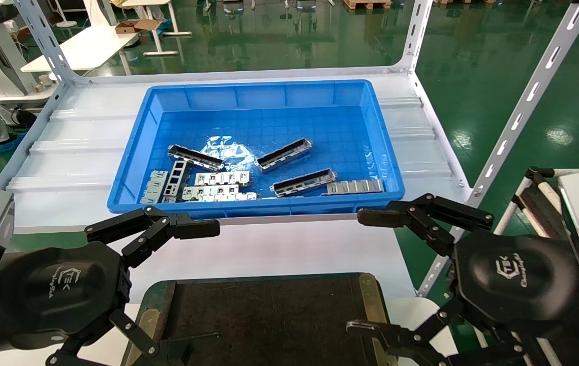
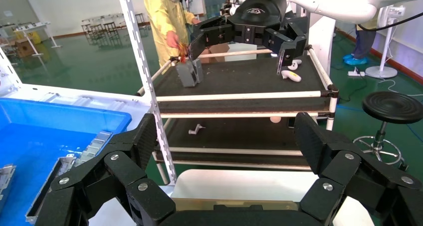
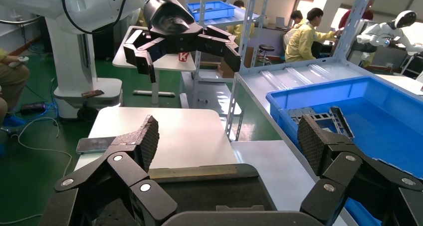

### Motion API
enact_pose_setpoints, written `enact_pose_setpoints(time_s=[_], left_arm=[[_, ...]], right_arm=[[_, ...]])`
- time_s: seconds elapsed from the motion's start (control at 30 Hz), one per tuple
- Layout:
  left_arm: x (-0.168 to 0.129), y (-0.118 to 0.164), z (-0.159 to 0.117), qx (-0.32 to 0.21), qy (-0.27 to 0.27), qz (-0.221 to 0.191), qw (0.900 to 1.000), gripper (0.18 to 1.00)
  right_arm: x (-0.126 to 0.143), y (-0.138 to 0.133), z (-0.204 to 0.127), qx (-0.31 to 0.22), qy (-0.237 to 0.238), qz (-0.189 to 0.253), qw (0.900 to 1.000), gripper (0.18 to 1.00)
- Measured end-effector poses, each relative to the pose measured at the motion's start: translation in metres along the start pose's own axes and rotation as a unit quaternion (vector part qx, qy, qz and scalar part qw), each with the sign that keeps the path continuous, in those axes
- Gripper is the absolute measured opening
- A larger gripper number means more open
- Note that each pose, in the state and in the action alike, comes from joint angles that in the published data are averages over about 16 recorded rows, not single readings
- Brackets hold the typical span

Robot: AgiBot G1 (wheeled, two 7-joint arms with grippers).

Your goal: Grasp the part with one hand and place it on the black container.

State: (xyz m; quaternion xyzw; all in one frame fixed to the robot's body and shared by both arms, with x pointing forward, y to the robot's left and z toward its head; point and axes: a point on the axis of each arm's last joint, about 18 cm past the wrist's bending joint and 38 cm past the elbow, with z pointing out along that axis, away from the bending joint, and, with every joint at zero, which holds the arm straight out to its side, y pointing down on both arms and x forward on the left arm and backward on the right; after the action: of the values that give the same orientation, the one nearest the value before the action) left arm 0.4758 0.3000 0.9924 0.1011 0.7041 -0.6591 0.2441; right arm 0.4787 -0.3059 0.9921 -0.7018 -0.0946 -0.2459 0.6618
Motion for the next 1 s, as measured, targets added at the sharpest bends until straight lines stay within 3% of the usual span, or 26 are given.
enact_pose_setpoints(time_s=[1.0], left_arm=[[0.0, 0.0, 0.0, 0.0, 0.0, 0.0, 1.0, 1.001]], right_arm=[[0.0, 0.0, 0.0, 0.0, 0.0, 0.0, 1.0, 1.001]])
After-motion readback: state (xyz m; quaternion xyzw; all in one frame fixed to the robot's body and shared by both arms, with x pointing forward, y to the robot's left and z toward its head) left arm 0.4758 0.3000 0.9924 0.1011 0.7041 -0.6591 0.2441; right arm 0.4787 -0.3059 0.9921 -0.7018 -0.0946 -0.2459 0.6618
